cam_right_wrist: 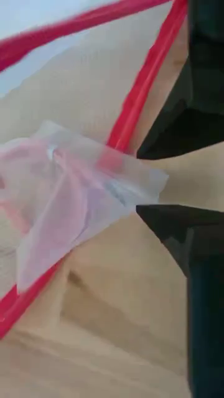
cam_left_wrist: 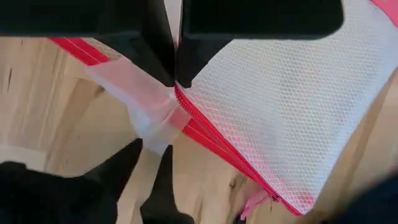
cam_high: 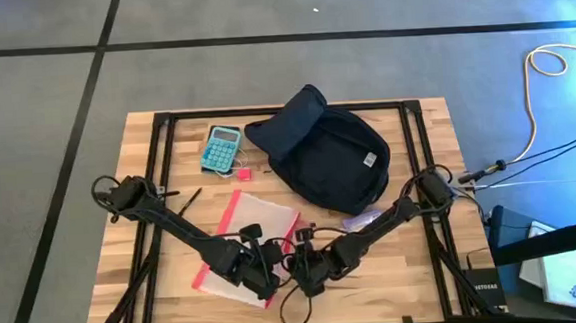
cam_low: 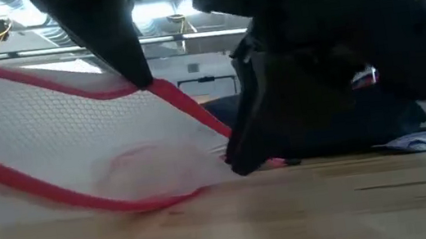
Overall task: Unpack backpack
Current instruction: Put the pink earphones into the transparent zip bag
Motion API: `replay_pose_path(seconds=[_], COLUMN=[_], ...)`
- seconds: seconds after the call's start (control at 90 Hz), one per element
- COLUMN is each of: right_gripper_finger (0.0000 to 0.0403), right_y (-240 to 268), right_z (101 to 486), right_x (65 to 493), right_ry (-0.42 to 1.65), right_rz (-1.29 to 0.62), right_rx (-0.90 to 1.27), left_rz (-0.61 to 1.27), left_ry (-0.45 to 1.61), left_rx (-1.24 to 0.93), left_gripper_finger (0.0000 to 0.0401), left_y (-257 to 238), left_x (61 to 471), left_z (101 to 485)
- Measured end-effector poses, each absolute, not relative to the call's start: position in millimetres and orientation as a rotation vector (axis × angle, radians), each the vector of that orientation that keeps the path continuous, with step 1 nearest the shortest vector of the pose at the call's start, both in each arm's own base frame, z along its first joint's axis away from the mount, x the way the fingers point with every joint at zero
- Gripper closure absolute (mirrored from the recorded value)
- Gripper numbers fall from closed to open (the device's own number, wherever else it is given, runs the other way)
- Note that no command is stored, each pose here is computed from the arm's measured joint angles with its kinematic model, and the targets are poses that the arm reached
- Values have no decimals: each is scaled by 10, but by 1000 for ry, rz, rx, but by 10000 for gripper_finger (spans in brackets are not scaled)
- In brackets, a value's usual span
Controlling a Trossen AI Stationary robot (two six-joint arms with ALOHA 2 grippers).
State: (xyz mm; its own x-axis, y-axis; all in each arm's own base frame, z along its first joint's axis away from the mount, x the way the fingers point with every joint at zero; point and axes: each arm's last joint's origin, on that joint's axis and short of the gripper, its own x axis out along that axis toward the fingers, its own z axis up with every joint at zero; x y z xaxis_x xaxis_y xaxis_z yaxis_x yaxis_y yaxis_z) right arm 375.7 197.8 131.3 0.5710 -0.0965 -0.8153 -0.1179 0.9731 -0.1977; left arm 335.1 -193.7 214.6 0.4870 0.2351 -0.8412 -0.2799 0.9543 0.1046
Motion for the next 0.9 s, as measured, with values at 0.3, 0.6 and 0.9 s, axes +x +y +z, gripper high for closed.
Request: replay_pose_path(seconds=[0.3, 0.6, 0.9], right_gripper_finger=[329, 332, 332], right_y=[1918, 1932, 1860], right_z=[1180, 1237, 1113], right_x=[3839, 4003, 4139], right_ry=[951, 802, 738], right_rz=[59, 110, 103], right_rx=[-168, -127, -64], left_rz=[320, 327, 329], left_ry=[1001, 969, 956], left_rx=[-44, -56, -46], left_gripper_finger=[401, 401, 401], left_y=[-1941, -1959, -1963], left_x=[3354, 3367, 3370], left_z=[2150, 2161, 2159])
